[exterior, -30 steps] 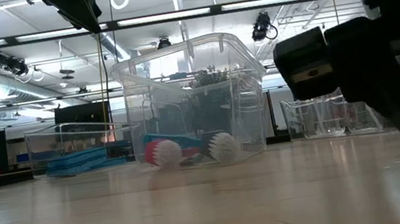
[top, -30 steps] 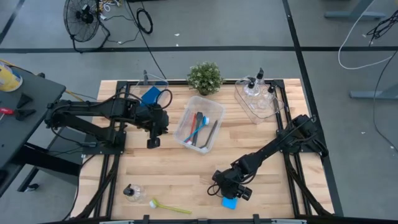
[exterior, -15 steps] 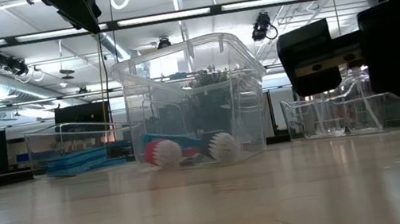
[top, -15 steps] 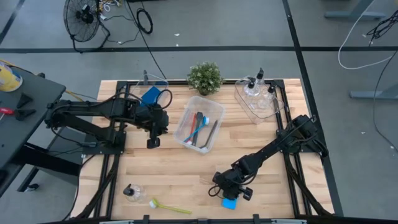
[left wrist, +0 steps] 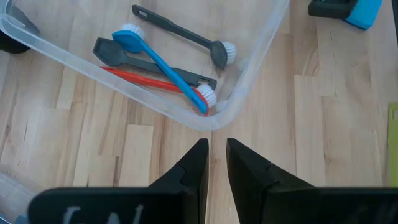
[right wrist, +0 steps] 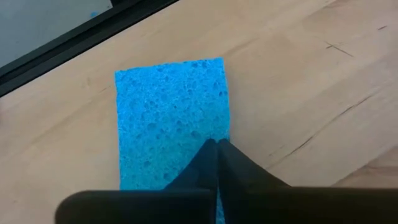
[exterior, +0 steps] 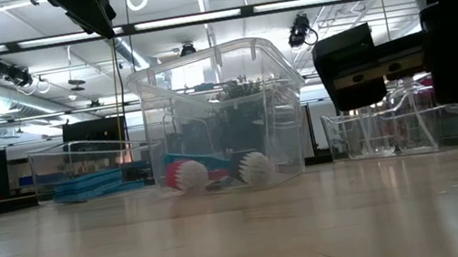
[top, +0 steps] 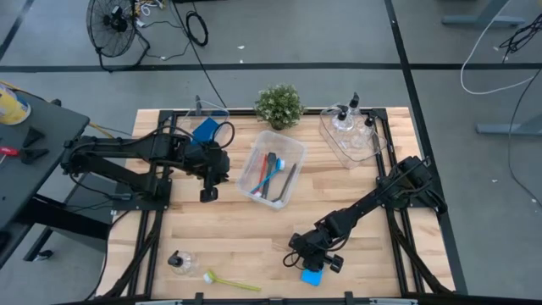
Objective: Pick & Place Kitchen Sink Supplies
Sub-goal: Put the blue sponge in the left transparent bin
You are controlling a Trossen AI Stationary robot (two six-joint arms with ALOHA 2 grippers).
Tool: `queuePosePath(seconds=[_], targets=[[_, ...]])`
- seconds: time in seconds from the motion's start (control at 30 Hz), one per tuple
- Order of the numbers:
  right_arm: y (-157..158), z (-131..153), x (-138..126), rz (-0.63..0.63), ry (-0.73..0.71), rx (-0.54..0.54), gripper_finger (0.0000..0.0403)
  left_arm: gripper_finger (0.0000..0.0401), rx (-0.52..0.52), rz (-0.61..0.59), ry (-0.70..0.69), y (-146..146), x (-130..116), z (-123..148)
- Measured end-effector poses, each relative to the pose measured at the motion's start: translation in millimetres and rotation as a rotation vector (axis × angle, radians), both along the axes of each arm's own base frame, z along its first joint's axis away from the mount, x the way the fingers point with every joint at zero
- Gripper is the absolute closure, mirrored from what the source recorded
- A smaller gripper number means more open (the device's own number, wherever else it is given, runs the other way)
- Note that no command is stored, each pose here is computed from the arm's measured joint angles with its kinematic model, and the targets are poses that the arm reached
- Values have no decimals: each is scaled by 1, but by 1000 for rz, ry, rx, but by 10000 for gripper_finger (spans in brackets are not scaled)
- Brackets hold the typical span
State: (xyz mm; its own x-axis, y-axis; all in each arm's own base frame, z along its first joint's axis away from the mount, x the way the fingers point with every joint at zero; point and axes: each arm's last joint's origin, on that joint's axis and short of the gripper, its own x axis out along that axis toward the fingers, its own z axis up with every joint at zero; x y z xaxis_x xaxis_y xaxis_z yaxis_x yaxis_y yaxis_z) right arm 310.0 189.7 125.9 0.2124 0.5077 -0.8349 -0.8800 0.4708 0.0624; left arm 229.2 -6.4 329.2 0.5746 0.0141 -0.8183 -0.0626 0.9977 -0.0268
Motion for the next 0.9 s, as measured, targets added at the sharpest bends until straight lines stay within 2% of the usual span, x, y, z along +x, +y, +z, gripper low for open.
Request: queuePosePath(seconds=[0.23,0.57,0.67,0.77,0.9], targets=[[-2,8,-1,-39,-8,-6,401,339,0,0,-1,0,0,0],[-12,42,-12,-84,-18,-27,401,339,-1,0,-2,0,0,0],[-19,57,-18,-146,-23,-52,401,339,-1,1,-10,0,1,0],[-27,74,-22,-231,-24,-31,401,339,-2,0,-34,0,3,2],[-37,98,-27,-360,-87,-22,401,339,-2,0,-67,0,5,4]])
